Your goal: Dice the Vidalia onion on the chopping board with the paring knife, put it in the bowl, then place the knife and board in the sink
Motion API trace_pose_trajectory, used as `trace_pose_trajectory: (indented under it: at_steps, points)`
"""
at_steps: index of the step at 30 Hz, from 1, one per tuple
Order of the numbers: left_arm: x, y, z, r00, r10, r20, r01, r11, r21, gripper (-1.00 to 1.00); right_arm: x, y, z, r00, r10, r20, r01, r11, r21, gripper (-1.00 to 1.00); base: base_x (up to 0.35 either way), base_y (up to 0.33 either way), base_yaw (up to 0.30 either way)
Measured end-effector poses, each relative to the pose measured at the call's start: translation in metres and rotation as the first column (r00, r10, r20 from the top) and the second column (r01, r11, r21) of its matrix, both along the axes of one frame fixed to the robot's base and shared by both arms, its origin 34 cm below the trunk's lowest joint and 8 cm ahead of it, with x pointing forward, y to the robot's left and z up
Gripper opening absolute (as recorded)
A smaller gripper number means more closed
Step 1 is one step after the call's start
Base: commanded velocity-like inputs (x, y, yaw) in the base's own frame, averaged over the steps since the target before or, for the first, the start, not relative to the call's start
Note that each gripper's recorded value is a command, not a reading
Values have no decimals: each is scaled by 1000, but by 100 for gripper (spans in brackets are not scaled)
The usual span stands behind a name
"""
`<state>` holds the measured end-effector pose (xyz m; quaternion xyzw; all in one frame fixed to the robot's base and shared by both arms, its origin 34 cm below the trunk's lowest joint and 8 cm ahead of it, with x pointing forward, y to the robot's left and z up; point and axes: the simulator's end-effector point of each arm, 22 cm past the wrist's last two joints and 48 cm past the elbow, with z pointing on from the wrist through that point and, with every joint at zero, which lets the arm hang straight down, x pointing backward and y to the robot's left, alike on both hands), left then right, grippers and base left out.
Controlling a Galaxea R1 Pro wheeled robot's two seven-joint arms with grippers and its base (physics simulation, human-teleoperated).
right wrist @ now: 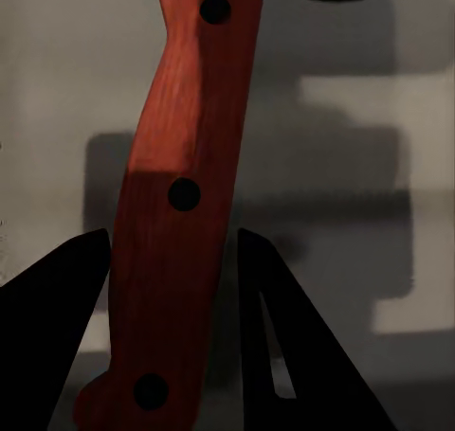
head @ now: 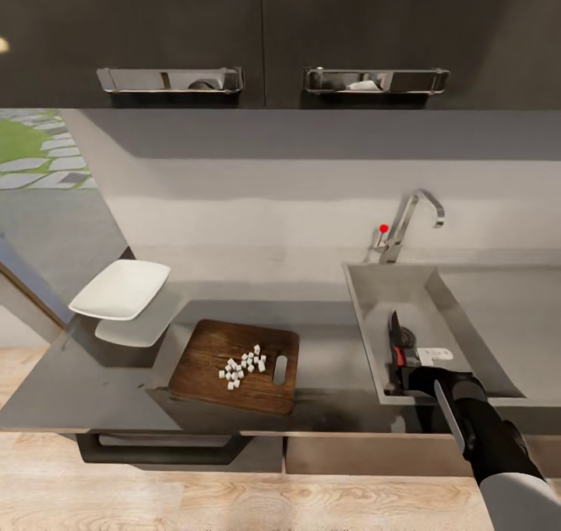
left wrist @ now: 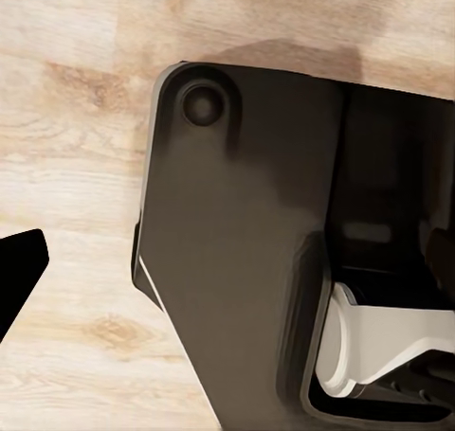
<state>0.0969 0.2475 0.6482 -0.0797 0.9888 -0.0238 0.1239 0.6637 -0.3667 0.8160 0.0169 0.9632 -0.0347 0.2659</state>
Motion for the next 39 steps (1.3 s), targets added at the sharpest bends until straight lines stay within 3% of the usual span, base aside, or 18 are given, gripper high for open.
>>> trace_pose_trajectory:
  at_steps: [5, 6, 20, 23, 31, 34, 39]
  points:
    - [0, 0, 0, 1000, 0, -1, 0, 1000, 0, 100, 0, 0, 0, 1000, 2, 0, -2, 1000, -1, -100, 0, 0, 0]
    - [0, 0, 0, 1000, 0, -1, 0, 1000, 0, 100, 0, 0, 0, 1000, 2, 0, -2, 1000, -1, 100, 0, 0, 0]
    - [0, 0, 0, 1000, 0, -1, 0, 1000, 0, 100, 6, -2, 8, 1000, 2, 23, -2, 1000, -9, 100, 0, 0, 0]
    - [-1, 0, 0, 1000, 0, -1, 0, 1000, 0, 100, 24, -1, 36, 996, 12, 93, -11, 1000, -17, 100, 0, 0, 0]
    - [-1, -1, 0, 1000, 1, -3, -1, 1000, -1, 100, 60, 17, 133, 956, 64, 285, -61, 998, -19, 100, 0, 0, 0]
    - [-1, -1, 0, 1000, 1, -3, -1, 1000, -1, 100, 62, 28, 171, 940, 78, 331, -78, 997, -12, 100, 0, 0, 0]
    - [-1, -1, 0, 1000, 1, -3, -1, 1000, -1, 100, 60, 50, 186, 926, 127, 355, -152, 987, 44, 100, 0, 0, 0]
